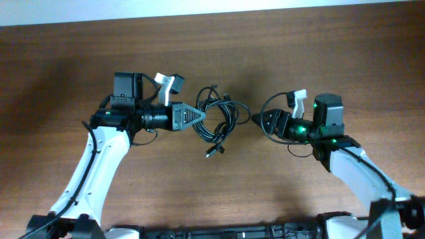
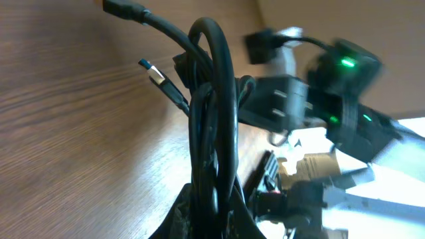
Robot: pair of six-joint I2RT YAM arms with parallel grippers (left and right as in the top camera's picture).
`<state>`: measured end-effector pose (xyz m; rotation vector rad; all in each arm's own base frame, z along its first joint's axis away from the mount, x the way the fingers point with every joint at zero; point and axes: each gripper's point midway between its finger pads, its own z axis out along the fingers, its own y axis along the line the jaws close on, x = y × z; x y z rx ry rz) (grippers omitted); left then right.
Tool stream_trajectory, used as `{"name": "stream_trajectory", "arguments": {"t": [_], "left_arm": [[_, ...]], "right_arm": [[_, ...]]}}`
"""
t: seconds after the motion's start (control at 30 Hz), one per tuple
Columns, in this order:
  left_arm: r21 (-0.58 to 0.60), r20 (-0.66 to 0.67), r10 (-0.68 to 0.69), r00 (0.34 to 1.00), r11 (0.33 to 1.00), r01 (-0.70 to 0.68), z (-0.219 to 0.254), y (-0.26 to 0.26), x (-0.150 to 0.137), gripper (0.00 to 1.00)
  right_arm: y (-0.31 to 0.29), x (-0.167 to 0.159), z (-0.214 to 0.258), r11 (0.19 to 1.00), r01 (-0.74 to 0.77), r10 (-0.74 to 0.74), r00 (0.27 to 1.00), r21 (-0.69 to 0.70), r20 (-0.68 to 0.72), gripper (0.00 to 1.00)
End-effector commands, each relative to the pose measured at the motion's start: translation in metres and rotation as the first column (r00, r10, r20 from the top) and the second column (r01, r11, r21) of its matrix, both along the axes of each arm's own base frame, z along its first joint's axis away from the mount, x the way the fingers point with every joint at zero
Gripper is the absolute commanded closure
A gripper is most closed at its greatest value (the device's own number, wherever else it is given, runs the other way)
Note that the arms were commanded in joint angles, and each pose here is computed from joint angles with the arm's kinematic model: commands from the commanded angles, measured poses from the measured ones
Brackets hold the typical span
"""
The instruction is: Untangle cables
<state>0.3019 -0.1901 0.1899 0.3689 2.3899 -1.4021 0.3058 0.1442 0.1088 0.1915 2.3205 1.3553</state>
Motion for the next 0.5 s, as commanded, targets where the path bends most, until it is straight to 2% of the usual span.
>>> {"name": "stream_trajectory", "arguments": {"t": [0.0, 0.07, 0.2, 0.33, 0.4, 0.47], "left_arm": [[0.048, -0.116, 0.145, 0.983, 0.989, -0.14, -0.002, 0.009, 0.011, 1.0], [0.044, -0.154, 0.165, 0.974, 0.986, -0.16, -0.002, 0.008, 0.011, 1.0], [0.01, -0.187, 0.098, 0.978, 0.995, -0.098, 0.002, -0.011, -0.003, 1.0], [-0.09, -0.211, -0.044, 0.977, 0.996, 0.026, 0.017, -0.036, -0.028, 1.0], [-0.161, -0.223, -0.107, 0.969, 0.984, 0.072, 0.029, -0.04, -0.036, 1.0], [-0.182, -0.225, -0.122, 0.967, 0.98, 0.081, 0.032, -0.041, -0.038, 1.0]], "right_arm": [[0.025, -0.022, 0.042, 0.982, -0.18, 0.168, 0.971, 0.057, 0.169, 0.21], [0.025, -0.016, 0.044, 0.991, -0.134, 0.131, 0.97, 0.003, 0.204, 0.15], [0.016, 0.003, 0.007, 0.972, 0.068, -0.032, 0.986, -0.223, 0.161, 0.16], [-0.036, 0.012, -0.031, 0.841, 0.336, -0.341, 0.938, -0.424, 0.065, 0.17], [-0.056, 0.005, -0.045, 0.775, 0.367, -0.402, 0.915, -0.514, 0.047, 0.17], [-0.082, -0.01, -0.062, 0.698, 0.375, -0.47, 0.882, -0.611, 0.004, 0.16]]}}
